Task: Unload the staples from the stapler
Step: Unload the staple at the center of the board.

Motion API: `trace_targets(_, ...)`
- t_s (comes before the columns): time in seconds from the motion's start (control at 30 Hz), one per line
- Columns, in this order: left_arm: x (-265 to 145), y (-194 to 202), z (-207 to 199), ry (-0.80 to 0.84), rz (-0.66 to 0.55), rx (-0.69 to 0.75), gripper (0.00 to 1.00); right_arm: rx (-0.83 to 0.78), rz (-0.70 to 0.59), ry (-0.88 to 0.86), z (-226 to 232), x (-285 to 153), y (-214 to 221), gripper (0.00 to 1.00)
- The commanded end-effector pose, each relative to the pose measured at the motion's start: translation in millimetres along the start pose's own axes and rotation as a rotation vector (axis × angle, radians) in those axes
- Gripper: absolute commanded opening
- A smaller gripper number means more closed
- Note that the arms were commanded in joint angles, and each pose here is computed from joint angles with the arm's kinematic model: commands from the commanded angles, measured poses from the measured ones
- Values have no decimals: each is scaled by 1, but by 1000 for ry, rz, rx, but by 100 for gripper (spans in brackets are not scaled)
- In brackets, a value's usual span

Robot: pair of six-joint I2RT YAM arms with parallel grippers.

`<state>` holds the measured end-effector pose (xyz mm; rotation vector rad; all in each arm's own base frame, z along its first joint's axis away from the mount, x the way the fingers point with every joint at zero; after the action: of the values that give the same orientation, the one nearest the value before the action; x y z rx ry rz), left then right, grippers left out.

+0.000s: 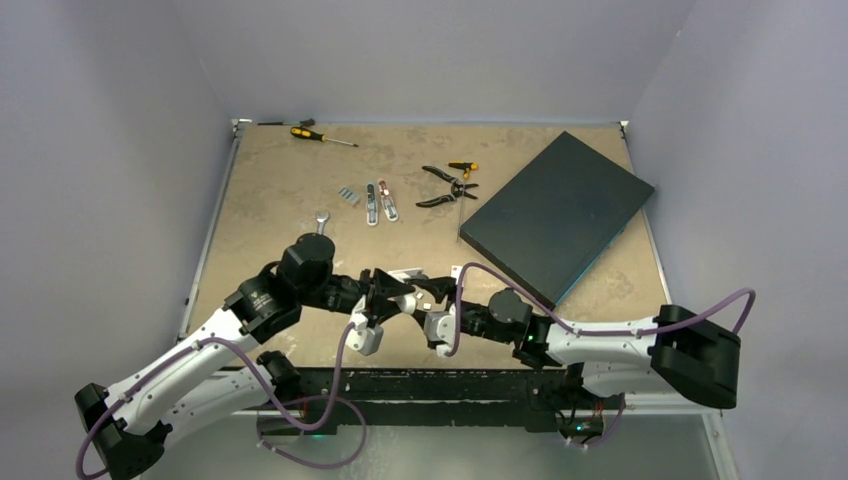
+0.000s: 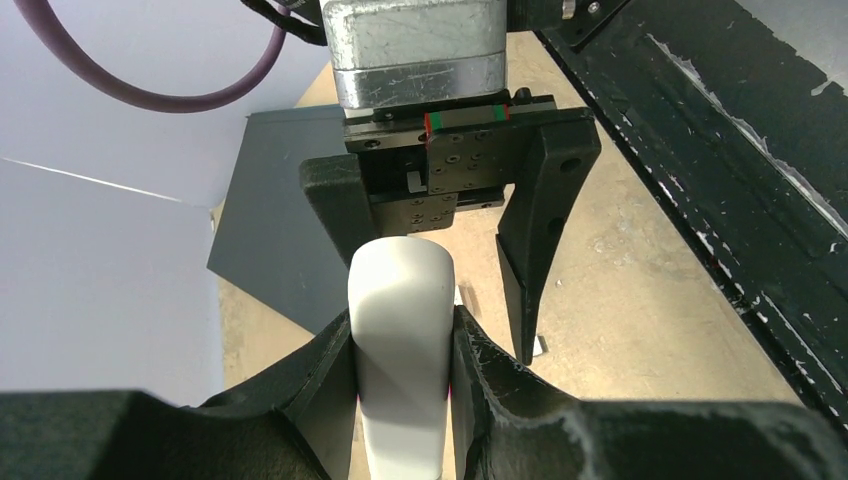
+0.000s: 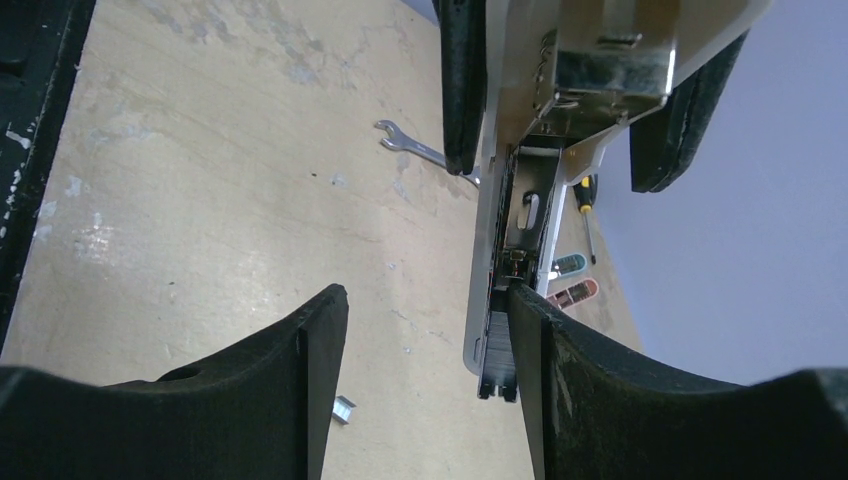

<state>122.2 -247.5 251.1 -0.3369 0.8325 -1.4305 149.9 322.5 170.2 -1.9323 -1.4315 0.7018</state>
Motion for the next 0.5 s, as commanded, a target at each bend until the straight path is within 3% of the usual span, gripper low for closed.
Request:
trace_targets(0.0, -4, -24, 18, -32, -67, 63, 0, -3, 2, 107, -26, 7, -10, 63)
trace_targets(0.47, -7, -25, 21, -46, -50, 65, 0, 41, 68, 54, -13, 13, 5, 62)
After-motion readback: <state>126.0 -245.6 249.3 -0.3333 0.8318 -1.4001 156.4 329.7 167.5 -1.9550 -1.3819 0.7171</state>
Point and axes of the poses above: each gripper's point midway between its finger pads, its own x axis out along the fingers, its own z axis along the line the jaws close on, y = z × x, the point moved 2 cm from there along -x, back along the fingers
